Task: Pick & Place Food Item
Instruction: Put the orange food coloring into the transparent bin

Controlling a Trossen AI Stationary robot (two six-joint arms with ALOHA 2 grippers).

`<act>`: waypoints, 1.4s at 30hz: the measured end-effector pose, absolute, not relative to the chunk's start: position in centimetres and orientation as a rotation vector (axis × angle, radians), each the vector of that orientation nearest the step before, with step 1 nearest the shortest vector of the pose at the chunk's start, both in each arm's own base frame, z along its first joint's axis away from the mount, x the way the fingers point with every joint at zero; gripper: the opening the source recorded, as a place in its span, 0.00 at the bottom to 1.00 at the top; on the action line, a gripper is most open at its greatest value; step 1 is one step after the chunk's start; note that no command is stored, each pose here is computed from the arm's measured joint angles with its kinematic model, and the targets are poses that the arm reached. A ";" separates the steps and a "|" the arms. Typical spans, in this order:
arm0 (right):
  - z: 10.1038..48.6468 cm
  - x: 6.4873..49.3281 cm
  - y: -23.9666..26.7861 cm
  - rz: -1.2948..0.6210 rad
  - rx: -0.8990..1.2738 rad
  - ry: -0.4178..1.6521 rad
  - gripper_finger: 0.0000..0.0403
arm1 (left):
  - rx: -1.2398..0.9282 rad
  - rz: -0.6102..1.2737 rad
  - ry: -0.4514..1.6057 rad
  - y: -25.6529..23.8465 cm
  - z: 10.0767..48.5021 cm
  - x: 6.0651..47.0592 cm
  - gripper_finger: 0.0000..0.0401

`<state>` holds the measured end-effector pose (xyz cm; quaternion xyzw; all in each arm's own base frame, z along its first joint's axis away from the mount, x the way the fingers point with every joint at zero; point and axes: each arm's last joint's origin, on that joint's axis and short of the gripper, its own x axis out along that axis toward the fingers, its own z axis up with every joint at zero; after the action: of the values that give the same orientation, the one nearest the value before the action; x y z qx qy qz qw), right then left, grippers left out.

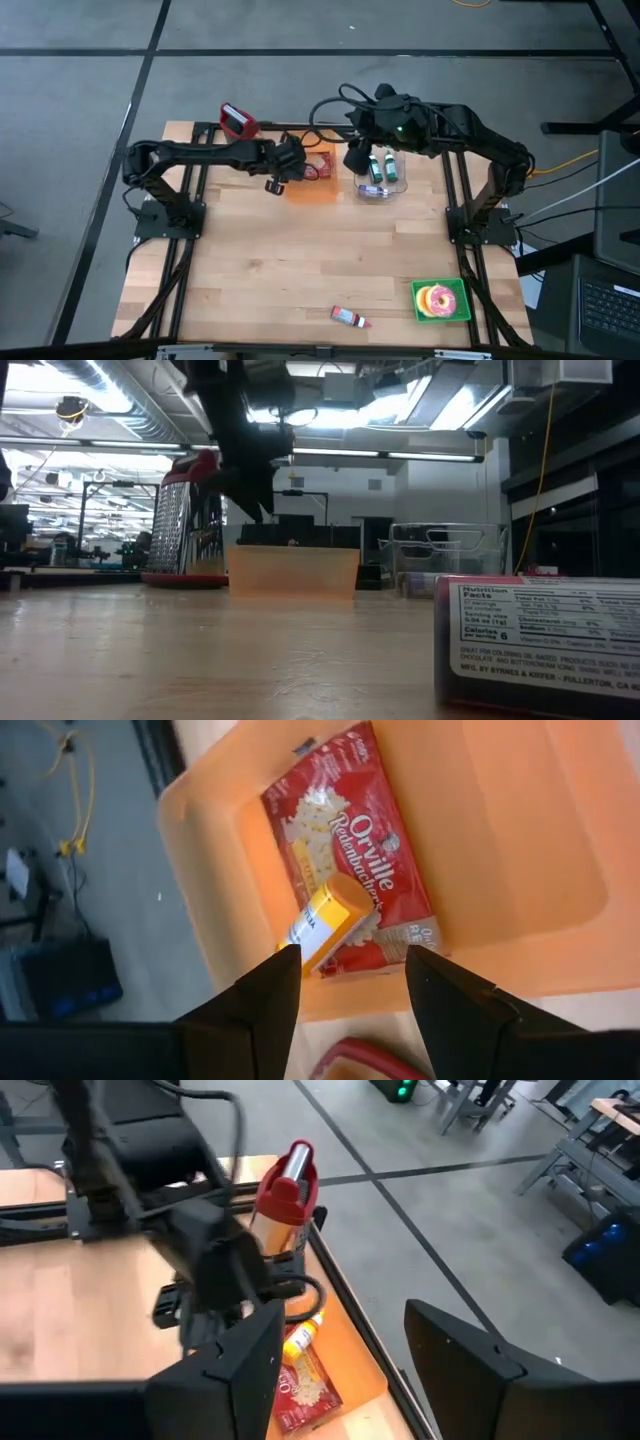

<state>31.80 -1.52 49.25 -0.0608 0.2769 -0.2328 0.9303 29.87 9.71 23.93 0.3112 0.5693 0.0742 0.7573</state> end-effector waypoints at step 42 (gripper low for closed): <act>49.1 31.8 -1.3 -0.413 -0.061 0.571 0.52 | 1.037 -0.131 1.452 16.1 16.6 32.8 0.44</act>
<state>31.83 -1.31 49.12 -0.0298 0.2798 -0.2022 0.9381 32.78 16.13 16.57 0.4520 0.6330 -0.0572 0.6259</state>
